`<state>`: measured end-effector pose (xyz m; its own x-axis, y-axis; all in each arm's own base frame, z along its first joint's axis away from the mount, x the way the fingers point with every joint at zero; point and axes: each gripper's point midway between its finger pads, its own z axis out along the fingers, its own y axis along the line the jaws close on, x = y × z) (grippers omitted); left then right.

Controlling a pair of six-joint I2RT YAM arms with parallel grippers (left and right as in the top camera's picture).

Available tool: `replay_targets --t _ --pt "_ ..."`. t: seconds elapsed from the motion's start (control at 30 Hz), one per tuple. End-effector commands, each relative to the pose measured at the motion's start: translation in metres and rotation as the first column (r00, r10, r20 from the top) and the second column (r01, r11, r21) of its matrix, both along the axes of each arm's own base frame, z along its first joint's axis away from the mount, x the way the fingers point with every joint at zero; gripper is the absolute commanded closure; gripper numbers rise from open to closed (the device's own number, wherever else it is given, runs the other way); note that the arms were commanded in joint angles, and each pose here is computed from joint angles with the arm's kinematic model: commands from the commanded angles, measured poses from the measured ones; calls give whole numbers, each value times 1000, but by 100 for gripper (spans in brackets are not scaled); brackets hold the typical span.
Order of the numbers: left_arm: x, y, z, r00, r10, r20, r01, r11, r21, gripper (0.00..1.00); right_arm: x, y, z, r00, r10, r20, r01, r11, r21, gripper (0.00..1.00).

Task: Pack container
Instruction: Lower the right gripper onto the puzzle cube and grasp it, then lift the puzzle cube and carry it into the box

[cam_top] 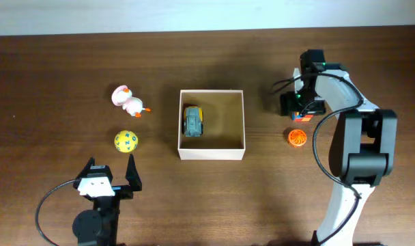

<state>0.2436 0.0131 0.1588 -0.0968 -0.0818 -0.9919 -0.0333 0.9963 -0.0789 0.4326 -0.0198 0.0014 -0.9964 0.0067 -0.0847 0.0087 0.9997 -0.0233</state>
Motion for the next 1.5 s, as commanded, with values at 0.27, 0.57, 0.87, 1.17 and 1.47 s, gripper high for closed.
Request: replay_targets --t 0.27,0.57,0.87,1.17,1.47 --pt "0 0 -1 1000 0 4 0 1000 19 1 -7 -12 -8 999 -14 -32 12 998 -61 57" --pt "0 0 -1 1000 0 4 0 1000 19 1 -6 -12 -8 999 -14 -29 12 998 -61 56" --pt "0 0 -1 1000 0 4 0 1000 19 1 1 -4 3 1000 -9 -14 9 1000 -17 56" --pt "0 0 -1 1000 0 4 0 1000 19 1 24 15 46 999 0 41 -4 995 96 52" --pt "0 0 -1 1000 0 4 0 1000 19 1 40 44 111 994 16 109 -44 966 256 52"
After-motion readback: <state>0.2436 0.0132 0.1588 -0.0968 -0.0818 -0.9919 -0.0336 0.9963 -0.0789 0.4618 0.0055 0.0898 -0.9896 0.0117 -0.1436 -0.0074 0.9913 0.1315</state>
